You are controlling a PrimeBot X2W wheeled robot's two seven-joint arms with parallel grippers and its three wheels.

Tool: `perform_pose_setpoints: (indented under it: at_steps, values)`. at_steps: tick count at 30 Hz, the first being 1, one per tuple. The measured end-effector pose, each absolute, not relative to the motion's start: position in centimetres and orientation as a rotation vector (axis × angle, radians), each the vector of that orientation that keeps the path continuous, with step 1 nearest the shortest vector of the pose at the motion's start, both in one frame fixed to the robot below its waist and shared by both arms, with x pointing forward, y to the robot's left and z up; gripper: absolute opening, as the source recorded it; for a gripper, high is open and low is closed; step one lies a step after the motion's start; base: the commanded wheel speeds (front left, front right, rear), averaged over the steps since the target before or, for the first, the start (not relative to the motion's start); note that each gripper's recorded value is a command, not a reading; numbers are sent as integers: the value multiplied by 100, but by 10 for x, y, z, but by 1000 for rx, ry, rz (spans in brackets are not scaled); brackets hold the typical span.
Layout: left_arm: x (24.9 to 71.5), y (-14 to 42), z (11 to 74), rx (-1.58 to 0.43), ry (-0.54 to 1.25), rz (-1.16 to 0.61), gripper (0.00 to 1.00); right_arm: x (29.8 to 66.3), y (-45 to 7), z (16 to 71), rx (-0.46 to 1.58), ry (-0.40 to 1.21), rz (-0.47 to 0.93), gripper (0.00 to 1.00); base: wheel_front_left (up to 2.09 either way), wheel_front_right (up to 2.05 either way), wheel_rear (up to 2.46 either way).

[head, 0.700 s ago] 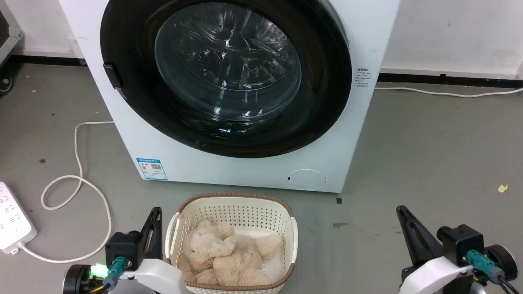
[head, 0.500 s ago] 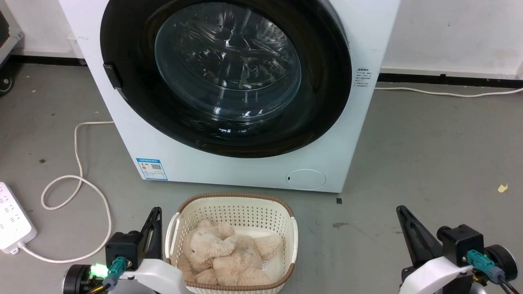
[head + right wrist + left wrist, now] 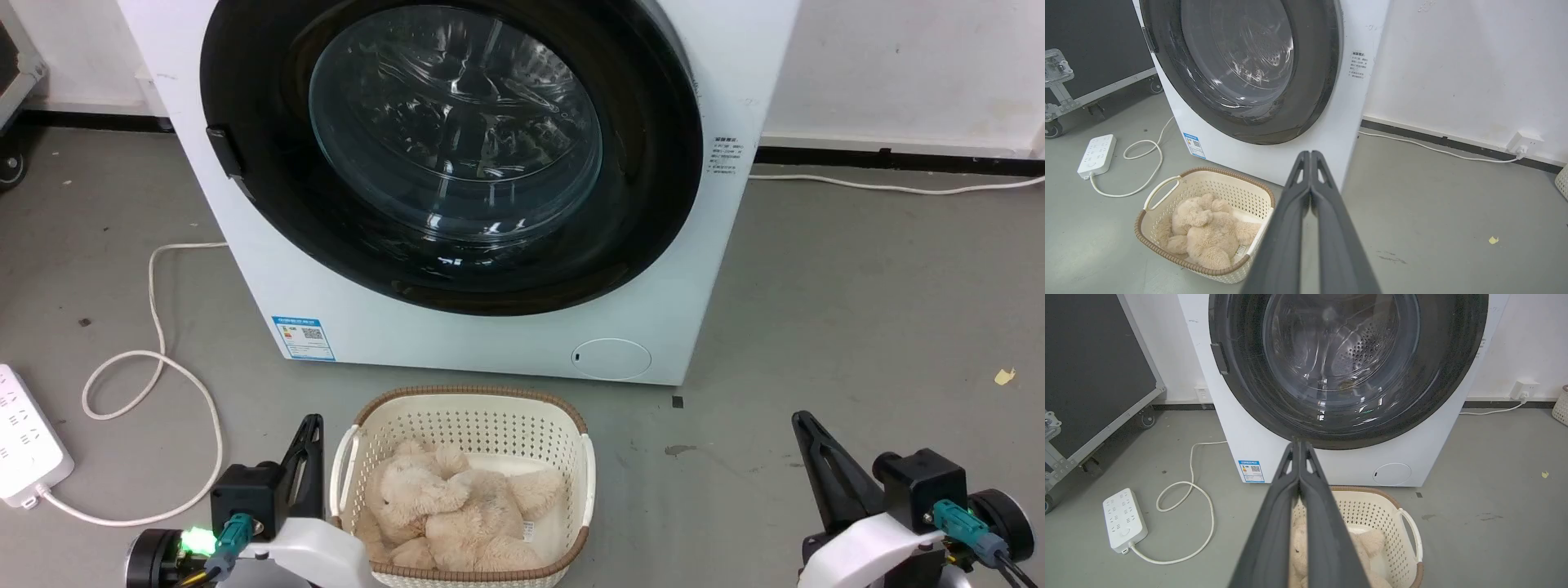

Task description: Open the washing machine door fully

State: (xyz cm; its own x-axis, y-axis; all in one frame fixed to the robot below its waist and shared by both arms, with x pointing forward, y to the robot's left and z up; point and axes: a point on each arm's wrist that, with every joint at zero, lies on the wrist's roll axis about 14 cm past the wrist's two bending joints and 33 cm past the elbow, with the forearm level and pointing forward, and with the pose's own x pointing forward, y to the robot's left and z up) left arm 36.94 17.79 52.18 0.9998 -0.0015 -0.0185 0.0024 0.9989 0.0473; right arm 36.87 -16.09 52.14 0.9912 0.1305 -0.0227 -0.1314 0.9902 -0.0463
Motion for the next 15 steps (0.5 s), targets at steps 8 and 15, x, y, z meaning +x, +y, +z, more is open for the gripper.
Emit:
perform_pose_setpoints:
  at_steps: [8,15]
  values:
    - [369,178,522,47,18,-1,0,369,-161,521,-48,19,132,0,0,0,0]
    - [369,178,522,47,18,-2,0,369,-161,521,-48,20,132,0,0,0,0]
